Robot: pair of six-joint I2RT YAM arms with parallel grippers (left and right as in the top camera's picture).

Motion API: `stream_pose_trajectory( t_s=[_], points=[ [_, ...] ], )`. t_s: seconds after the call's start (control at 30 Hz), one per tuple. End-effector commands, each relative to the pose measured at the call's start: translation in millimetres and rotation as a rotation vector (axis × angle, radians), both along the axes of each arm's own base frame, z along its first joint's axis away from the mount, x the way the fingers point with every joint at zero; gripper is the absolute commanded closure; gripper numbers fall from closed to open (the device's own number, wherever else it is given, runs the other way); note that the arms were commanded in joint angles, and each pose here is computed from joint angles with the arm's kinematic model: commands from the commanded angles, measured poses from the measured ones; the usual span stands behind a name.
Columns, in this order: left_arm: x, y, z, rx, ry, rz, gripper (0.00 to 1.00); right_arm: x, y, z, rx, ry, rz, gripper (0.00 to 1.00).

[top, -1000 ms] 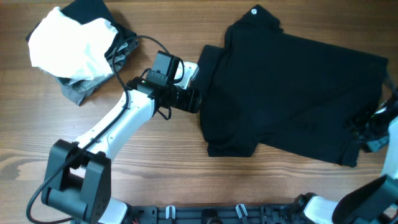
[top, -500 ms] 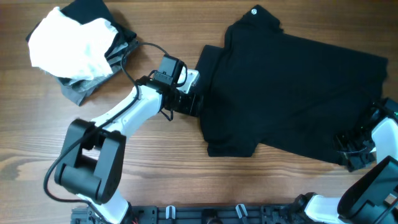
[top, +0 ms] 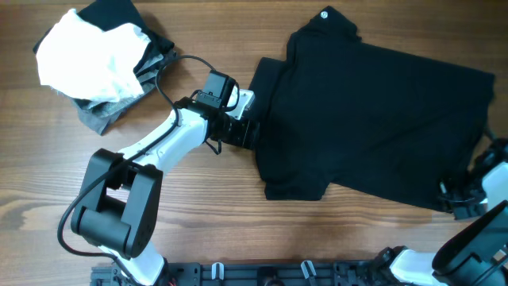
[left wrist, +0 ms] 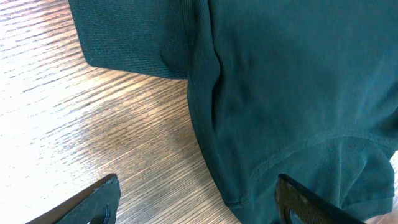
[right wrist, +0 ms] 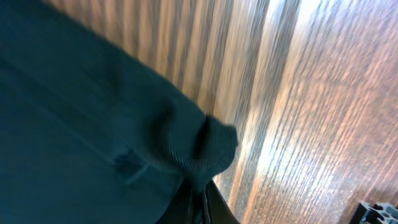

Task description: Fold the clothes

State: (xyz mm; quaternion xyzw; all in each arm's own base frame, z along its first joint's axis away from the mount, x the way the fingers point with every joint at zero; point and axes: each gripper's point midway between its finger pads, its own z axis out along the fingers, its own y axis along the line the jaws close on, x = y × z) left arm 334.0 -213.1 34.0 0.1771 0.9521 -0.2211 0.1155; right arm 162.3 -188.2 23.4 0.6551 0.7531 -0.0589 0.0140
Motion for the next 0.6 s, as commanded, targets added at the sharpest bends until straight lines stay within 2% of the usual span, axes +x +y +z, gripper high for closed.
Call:
stream_pose_trajectory(
  t_s=[0.0,0.2,0.23,0.27,0.3,0.33,0.37,0.4,0.43,0.47,0.5,0.53,0.57],
  points=[
    [-3.4,-2.6,-3.1,-0.007,0.015,-0.015,0.21,4.0,-28.6,16.9,-0.027,-0.065,-0.087,0.96],
    [-6.7,-1.2,-4.3,-0.001,0.030,-0.015,0.20,-46.8,-63.6,20.5,-0.043,-0.069,-0.317,0.95],
    [-7.4,-0.9,-4.6,0.000,0.033,-0.015,0.20,-54.6,-66.1,20.7,-0.051,-0.052,-0.336,0.80],
    [-7.6,-0.8,-4.6,0.000,0.035,-0.015,0.19,-62.0,-65.0,20.4,-0.041,-0.038,-0.356,0.78],
    [-7.7,-0.8,-4.7,0.001,0.035,-0.015,0.17,-66.1,-64.0,20.2,-0.032,-0.033,-0.370,0.67],
    [-7.6,-0.8,-4.6,0.000,0.035,-0.015,0.14,-68.7,-65.1,20.2,-0.033,-0.033,-0.379,0.40],
    [-7.6,-0.8,-4.6,0.000,0.035,-0.015,0.11,-69.7,-65.5,20.2,-0.033,-0.033,-0.384,0.32],
    [-7.6,-0.8,-4.6,0.000,0.035,-0.015,0.08,-68.8,-65.0,19.9,-0.026,-0.044,-0.387,0.30],
    [-7.7,-0.8,-4.7,0.001,0.035,-0.015,0.07,-54.6,-61.6,19.4,0.014,-0.116,-0.360,0.35],
    [-7.7,-0.8,-4.7,0.001,0.035,-0.015,0.07,-40.4,-58.5,20.1,0.049,-0.187,-0.307,0.44],
    [-7.7,-0.8,-4.7,0.001,0.035,-0.015,0.08,-12.0,-55.9,25.3,0.091,-0.334,-0.176,0.61],
    [-7.7,-0.8,-4.7,0.001,0.035,-0.015,0.08,19.7,-52.6,36.6,0.112,-0.504,-0.004,0.62],
    [-7.7,-0.8,-4.7,0.001,0.035,-0.015,0.10,50.5,-40.6,52.5,0.142,-0.671,0.157,0.59]
  ],
)
